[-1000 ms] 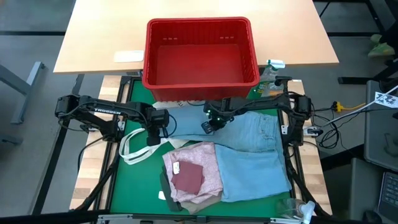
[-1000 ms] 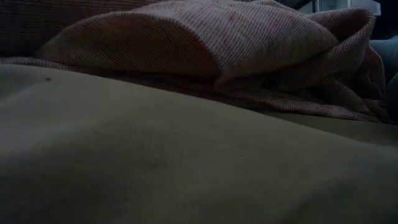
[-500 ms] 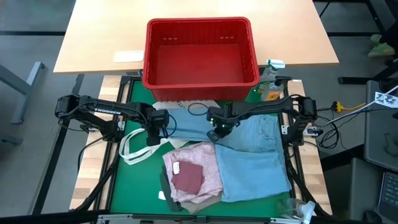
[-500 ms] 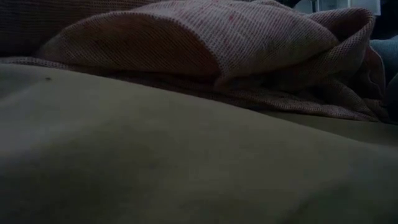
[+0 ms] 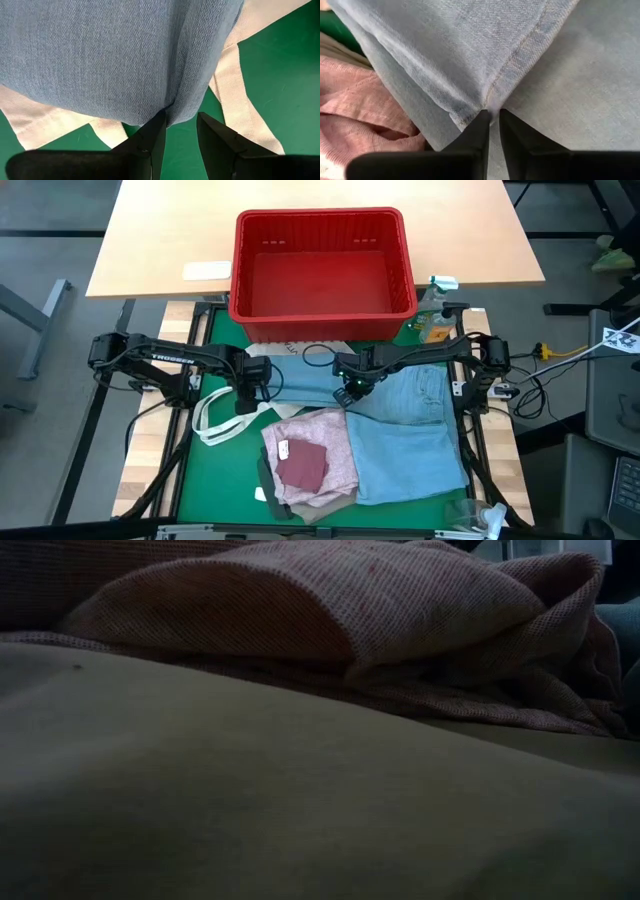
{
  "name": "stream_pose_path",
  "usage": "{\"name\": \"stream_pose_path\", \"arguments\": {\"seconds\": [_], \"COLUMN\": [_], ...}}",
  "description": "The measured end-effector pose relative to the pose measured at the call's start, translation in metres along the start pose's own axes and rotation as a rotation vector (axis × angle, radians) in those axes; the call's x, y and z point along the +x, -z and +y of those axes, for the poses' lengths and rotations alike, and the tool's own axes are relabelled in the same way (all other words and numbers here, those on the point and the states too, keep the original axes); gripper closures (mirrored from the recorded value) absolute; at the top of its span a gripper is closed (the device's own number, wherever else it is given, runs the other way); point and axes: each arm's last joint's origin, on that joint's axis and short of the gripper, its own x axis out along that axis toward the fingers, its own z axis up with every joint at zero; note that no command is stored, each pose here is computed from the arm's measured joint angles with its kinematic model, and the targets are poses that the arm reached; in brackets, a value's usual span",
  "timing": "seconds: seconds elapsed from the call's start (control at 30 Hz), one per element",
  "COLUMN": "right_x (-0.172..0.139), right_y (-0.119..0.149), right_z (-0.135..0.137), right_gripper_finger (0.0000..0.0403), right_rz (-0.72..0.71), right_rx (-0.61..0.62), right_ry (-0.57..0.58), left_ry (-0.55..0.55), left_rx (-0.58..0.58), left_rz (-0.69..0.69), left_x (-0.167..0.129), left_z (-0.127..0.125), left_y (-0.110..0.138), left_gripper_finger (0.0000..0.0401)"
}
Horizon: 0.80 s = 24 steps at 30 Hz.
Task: Fold laundry
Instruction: Fold the blue jeans
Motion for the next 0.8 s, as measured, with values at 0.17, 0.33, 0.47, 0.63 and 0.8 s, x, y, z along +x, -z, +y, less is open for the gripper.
{"name": "stream_pose_path", "arguments": {"seconds": [0.17,0.33,0.47,0.63,0.8], "right_x": [0.000,0.000,-0.011,-0.030,-0.039], "right_y": [0.000,0.000,0.002,0.004,-0.001], "right_z": [0.000,0.001,0.002,0.003,0.008], "right_gripper_finger": [0.0323,0.0299,0.0297,0.0297,0.0297], "right_rz": [0.003,0.019,-0.003,-0.071,-0.185], "right_rx": [-0.003,-0.002,-0.009,-0.021,-0.090], "right_ry": [-0.006,-0.025,-0.053,-0.084,-0.126], "left_ry": [-0.004,-0.048,-0.037,-0.019,-0.045], "left_rx": [0.005,0.007,0.010,0.023,0.041], "left_rz": [-0.001,-0.005,-0.012,-0.027,-0.037], "left_x": [0.000,-0.001,-0.013,-0.029,-0.029], "left_z": [0.000,0.001,0.000,-0.004,-0.007], "left_y": [0.000,0.000,-0.006,-0.013,-0.013], "left_gripper_finger": [0.0296,0.0296,0.0296,0.0296,0.0296]}}
